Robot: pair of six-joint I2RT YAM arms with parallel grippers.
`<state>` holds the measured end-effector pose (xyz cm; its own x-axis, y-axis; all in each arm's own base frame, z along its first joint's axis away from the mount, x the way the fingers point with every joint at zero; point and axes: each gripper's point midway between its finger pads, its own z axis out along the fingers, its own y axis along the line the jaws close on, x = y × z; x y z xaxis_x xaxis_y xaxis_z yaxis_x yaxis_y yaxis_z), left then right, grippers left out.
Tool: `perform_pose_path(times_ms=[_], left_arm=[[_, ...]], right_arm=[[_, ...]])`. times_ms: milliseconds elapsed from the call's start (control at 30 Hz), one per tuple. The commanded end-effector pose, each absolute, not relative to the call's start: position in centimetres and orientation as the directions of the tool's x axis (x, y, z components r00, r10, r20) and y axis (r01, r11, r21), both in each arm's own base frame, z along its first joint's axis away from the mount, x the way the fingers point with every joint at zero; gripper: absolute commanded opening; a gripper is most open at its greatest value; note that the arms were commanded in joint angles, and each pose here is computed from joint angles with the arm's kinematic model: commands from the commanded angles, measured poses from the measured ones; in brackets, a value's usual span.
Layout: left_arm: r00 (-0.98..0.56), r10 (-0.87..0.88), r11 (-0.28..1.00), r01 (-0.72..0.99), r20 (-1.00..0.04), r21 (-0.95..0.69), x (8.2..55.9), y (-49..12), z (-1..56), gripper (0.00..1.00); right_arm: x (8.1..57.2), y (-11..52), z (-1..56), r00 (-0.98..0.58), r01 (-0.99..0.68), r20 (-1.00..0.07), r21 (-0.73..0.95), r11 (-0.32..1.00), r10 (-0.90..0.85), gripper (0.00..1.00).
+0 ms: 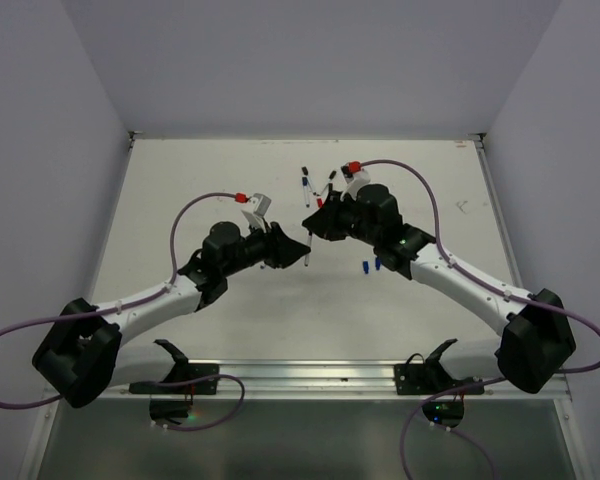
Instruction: Open the pen caps
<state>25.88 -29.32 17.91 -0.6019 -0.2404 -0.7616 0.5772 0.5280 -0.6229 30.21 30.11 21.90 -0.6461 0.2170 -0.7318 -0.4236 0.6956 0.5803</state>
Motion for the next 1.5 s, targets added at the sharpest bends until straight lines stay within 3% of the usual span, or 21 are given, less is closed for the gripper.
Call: perform_pose_path(times_ms=[0,400,433,467,567,800,867,967,1100,1200,1267,1300,1333,1367,1400,1467], left_arm=[[-0.554,-0.264,0.532,0.599,-0.79,-0.598,26.3,-29.3,19.0,0.47],[-0.579,-0.235,0.447,0.649,-0.781,-0.616,25.3,-32.0,19.5,0.4],[-0.582,-0.23,0.442,0.651,-0.78,-0.617,25.2,-32.1,19.5,0.36],[-0.583,-0.229,0.436,0.654,-0.779,-0.618,25.1,-32.1,19.6,0.18],[-0.583,-0.219,0.385,0.686,-0.783,-0.618,24.5,-32.6,20.3,0.0],[-0.541,-0.249,0.06,0.82,-0.804,-0.57,21.4,-32.7,26.6,0.0],[-0.545,-0.224,-0.065,0.835,-0.808,-0.546,19.1,-32.3,27.7,0.0],[-0.445,-0.284,-0.247,0.89,-0.85,-0.384,15.9,-30.6,31.5,0.0],[-0.452,-0.3,-0.322,0.877,-0.84,-0.357,14.6,-29.3,32.9,0.0],[-0.502,-0.275,-0.269,0.859,-0.82,-0.435,16.0,-30.0,32.2,0.0],[-0.492,-0.331,-0.135,0.869,-0.805,-0.476,18.8,-30.3,32.0,0.0],[-0.611,-0.246,0.106,0.755,-0.752,-0.647,22.4,-30.7,26.3,0.0],[-0.549,-0.392,0.411,0.614,-0.738,-0.675,28.5,-28.7,25.6,0.0],[-0.538,-0.387,0.585,0.484,-0.749,-0.65,29.4,-26.3,23.6,0.0],[-0.382,-0.418,0.759,0.352,-0.824,-0.548,31.4,-24.0,24.3,0.0],[-0.357,-0.362,0.857,0.237,-0.861,-0.458,30.6,-22.6,23.8,0.0]], right_arm=[[30.3,29.7,24.8,-0.605,-0.413,-0.734,0.621,0.667,0.309,0.0],[30.4,30.2,24.8,-0.612,-0.416,-0.725,0.635,0.651,0.317,0.0],[30.3,30.2,25.0,-0.611,-0.418,-0.724,0.639,0.646,0.32,0.0],[30.3,30.2,25.0,-0.611,-0.42,-0.724,0.639,0.644,0.32,0.0],[30.1,30.3,25.1,-0.61,-0.432,-0.727,0.639,0.637,0.315,0.0],[28.7,30.7,26.3,-0.559,-0.588,-0.788,0.596,0.547,0.258,0.0],[27.4,31.1,27.4,-0.558,-0.67,-0.793,0.604,0.433,0.244,0.0],[25.7,30.9,29.3,-0.548,-0.746,-0.796,0.605,0.28,0.259,0.0],[23.8,30.7,31.1,-0.545,-0.795,-0.8,0.589,0.147,0.252,0.0],[23.6,30.6,30.9,-0.552,-0.794,-0.801,0.59,0.146,0.233,0.0],[23.6,30.6,30.8,-0.555,-0.79,-0.798,0.594,0.152,0.235,0.0],[24.3,30.4,30.7,-0.54,-0.788,-0.804,0.587,0.186,0.25,0.0],[25.0,30.2,29.4,-0.564,-0.752,-0.791,0.611,0.248,0.238,0.0],[25.7,30.0,29.6,-0.55,-0.745,-0.8,0.6,0.291,0.241,0.0],[27.5,29.5,29.1,-0.513,-0.713,-0.815,0.58,0.395,0.27,0.0],[28.6,29.3,27.4,-0.522,-0.641,-0.826,0.544,0.542,0.213,0.0]])
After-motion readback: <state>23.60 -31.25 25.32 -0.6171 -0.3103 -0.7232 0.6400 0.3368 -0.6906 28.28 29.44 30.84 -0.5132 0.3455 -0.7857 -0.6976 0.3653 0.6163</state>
